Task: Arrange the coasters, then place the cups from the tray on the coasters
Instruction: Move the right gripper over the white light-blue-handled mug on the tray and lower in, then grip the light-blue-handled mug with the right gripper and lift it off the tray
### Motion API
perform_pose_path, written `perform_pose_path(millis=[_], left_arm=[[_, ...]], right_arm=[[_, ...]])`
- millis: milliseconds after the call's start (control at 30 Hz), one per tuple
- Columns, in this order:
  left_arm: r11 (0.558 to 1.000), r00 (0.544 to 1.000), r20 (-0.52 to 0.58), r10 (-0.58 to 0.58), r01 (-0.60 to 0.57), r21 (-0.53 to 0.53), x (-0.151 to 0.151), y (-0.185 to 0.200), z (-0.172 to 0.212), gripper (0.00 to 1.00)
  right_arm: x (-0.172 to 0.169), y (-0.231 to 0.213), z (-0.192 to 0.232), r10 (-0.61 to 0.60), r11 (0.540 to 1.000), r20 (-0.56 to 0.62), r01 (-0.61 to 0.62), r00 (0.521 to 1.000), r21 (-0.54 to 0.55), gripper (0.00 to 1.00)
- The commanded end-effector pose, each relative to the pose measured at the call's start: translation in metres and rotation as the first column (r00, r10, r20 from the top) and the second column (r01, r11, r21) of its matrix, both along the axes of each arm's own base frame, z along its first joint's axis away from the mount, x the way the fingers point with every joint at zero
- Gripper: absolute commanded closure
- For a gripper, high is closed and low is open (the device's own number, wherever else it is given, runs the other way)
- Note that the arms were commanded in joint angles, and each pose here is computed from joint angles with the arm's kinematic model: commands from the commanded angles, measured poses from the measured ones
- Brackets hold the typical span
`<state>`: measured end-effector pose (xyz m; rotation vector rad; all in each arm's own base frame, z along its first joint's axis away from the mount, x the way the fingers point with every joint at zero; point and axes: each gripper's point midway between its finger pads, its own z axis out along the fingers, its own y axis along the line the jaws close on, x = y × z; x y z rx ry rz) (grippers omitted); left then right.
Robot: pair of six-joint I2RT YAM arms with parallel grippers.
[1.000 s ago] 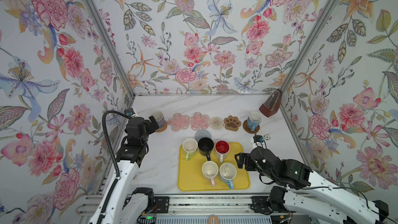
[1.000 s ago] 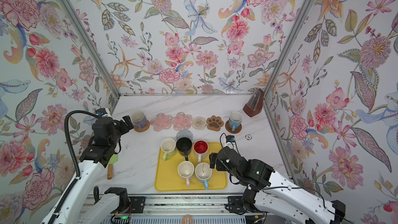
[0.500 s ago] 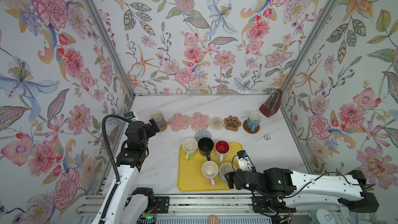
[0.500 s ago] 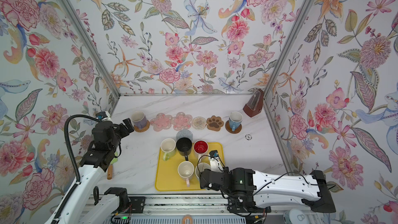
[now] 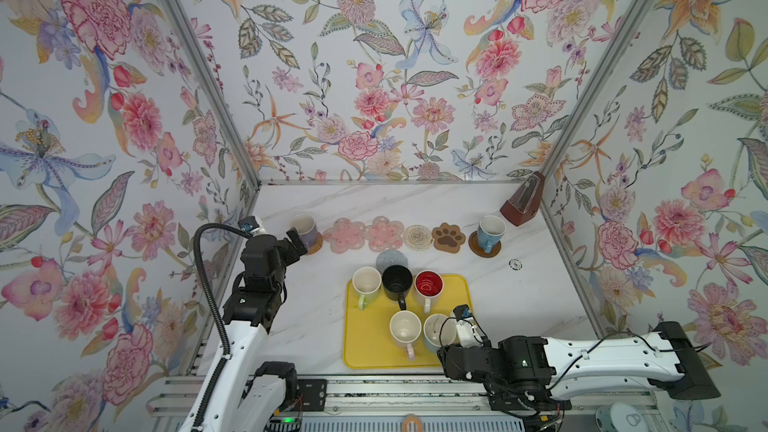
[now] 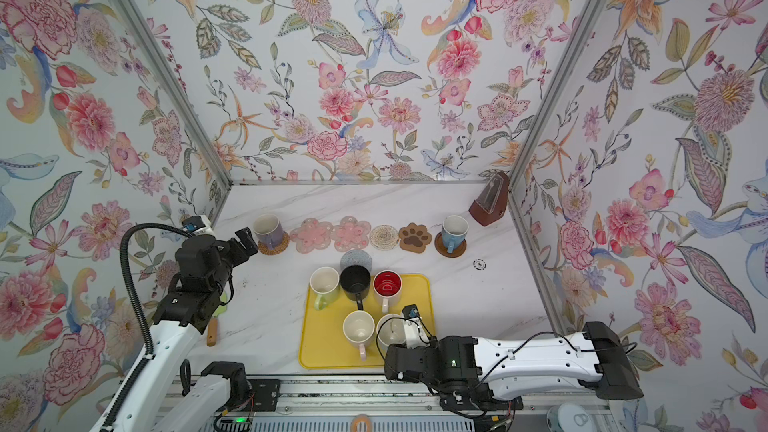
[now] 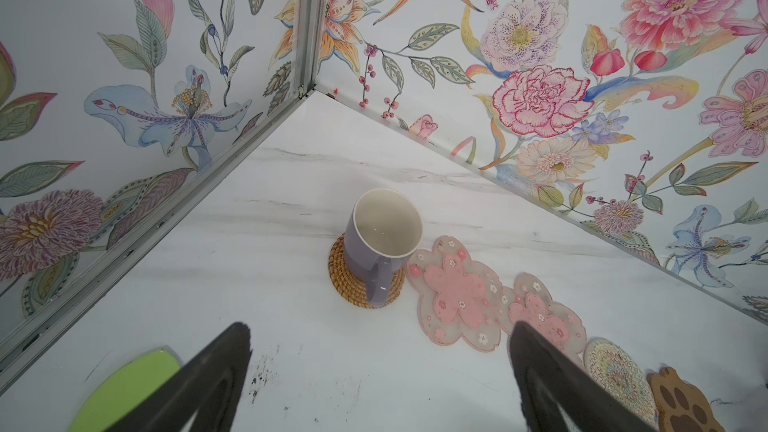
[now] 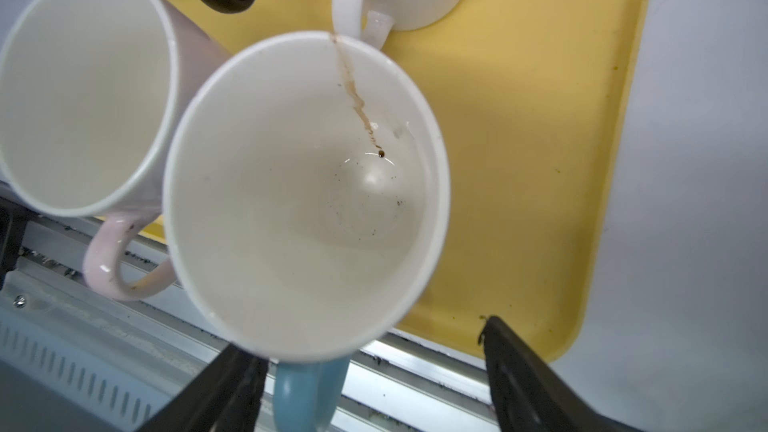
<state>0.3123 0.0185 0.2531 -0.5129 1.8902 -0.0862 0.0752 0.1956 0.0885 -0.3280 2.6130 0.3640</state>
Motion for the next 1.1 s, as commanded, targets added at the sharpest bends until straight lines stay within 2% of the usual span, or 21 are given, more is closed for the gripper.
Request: perform_pose_path(millis=[0, 200, 633, 1067], left_arm=[[1.000, 1.000, 0.008, -0.002, 0.002, -0.019, 0.000, -0.001, -0.002, 0.01], [1.000, 1.000, 0.005, 0.002, -0.002, -0.020, 0.001, 0.000, -0.003, 0.01], [1.000, 1.000, -0.007, 0.009, -0.009, -0.017, -0.001, 0.001, -0.008, 0.01], [1.000, 1.000, -0.017, 0.004, -0.004, -0.017, -0.002, 0.000, -0.012, 0.01]], right_arm=[[-0.002, -0.005, -0.008, -0.010, 1.000, -0.011, 0.010, 1.000, -0.023, 0.24], [-0.002, -0.005, -0.011, -0.006, 0.999, -0.008, 0.006, 1.000, -0.047, 0.37], [0.003, 0.018, -0.013, 0.063, 0.990, 0.027, -0.059, 0.998, -0.130, 0.49], [0.006, 0.017, -0.016, 0.096, 0.982, 0.014, -0.092, 0.995, -0.166, 0.75]])
